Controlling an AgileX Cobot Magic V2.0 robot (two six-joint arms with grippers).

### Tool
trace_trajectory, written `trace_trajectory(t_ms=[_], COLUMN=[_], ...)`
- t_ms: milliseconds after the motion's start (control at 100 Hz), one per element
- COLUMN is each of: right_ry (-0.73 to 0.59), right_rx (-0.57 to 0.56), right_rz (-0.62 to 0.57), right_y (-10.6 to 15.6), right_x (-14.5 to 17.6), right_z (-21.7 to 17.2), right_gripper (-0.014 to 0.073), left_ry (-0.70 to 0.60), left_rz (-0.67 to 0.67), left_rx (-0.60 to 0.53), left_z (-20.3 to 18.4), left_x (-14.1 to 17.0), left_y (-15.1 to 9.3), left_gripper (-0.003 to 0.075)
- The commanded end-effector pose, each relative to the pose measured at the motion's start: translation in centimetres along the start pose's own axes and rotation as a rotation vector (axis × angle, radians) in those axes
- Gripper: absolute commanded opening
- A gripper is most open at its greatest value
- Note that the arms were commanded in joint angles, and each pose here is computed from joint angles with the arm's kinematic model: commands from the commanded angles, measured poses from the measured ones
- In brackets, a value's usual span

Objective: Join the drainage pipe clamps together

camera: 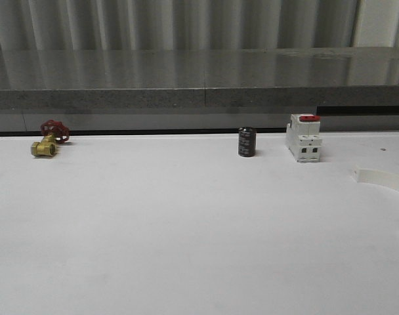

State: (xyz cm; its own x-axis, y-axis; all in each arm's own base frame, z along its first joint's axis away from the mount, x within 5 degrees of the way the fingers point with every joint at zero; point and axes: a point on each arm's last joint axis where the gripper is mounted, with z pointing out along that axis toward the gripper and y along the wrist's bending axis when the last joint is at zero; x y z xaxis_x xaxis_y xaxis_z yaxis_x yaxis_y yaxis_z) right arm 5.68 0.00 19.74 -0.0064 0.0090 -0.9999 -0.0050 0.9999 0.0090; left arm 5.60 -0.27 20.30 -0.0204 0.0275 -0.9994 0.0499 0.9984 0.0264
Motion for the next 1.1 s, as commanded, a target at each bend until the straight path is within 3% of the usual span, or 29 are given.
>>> trace_trajectory(t_ms=[0,610,770,860,1090], right_ry=[-0.119,-0.119,-0.119,-0.119,-0.119], right_rx=[-0.011,-0.011,-0.011,-0.011,-0.011], right_rz=[-0.010,-0.010,-0.010,-0.010,-0.010], right_y=[0.1,0.1,0.1,0.1,0.1], right_x=[-1.4,-1.4,-1.4,-1.4,-1.4], right_z=[-0.3,-0.3,-0.3,-0.3,-0.3], right_gripper=[-0.0066,-0.0066,-0.0066,-0.0066,-0.0066], left_ry=[-0.069,-0.131,-0.166,-0.141,0.067], left_rz=[-0.016,-0.016,-0.014,-0.014,-0.015], left_rx=[0.001,0.001,0.000,-0.001,-0.002], left_z=[0.0,-0.1,-0.5,-1.0,-2.7], left_x=[0.6,0.0,-2.0,-3.6,-6.5], left_y=[0.0,0.0,0.0,0.1,0.2], left_gripper=[-0.0021,-0.0021,-0.0021,-0.0021,-0.0021])
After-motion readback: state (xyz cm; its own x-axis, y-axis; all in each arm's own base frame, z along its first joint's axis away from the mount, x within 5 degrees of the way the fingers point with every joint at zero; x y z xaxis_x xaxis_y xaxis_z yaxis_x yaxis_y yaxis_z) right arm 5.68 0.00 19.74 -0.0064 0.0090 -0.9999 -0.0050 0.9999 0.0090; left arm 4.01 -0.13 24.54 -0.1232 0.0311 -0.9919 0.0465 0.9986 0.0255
